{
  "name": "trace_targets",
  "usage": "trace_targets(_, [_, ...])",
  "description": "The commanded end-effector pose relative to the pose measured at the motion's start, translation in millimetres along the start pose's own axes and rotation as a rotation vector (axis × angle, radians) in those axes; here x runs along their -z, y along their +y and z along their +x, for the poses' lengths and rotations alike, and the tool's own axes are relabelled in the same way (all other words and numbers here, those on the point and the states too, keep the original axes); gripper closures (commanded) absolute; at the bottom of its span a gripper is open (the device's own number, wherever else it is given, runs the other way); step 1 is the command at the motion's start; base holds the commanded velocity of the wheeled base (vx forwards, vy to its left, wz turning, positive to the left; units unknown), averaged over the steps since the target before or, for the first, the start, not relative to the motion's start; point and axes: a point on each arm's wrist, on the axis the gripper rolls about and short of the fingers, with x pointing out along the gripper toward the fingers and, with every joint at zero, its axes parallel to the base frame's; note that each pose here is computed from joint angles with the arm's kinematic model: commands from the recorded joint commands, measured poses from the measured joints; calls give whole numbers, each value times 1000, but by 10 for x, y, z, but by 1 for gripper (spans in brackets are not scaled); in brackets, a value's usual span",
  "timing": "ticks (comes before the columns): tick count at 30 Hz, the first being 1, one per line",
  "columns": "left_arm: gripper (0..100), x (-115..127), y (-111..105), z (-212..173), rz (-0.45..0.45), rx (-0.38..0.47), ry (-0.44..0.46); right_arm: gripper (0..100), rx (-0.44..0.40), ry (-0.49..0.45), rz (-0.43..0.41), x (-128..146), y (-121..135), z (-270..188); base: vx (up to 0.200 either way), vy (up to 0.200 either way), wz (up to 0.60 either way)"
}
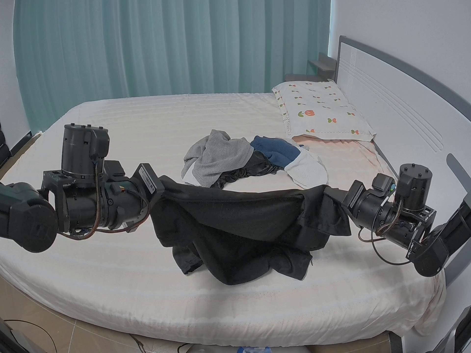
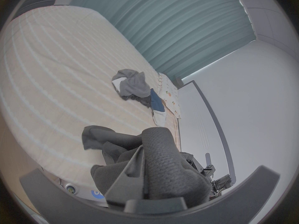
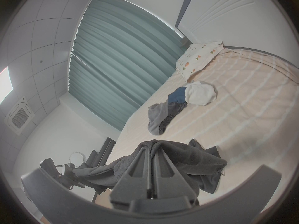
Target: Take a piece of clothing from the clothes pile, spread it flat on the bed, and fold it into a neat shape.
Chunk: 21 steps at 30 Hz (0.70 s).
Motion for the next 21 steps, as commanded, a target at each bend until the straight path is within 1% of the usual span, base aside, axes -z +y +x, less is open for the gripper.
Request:
trace_targets(1, [100,56,75,27,-7,-28,23,100,21,17,4,48,-61,6,-200,0,0])
trace_targets(8, [100,76,84,42,-10,-30,32,100,30,25,5,75,-85,-27,-200,0,0])
trace_targets(17, [100,72,79,76,-8,-34,35,100,42,30,8,86,-120,-15,0,0,0])
trace_targets(21, [100,61,72,84,-30,-30,32,100,61,45,11,129,-182,26,0,0,0])
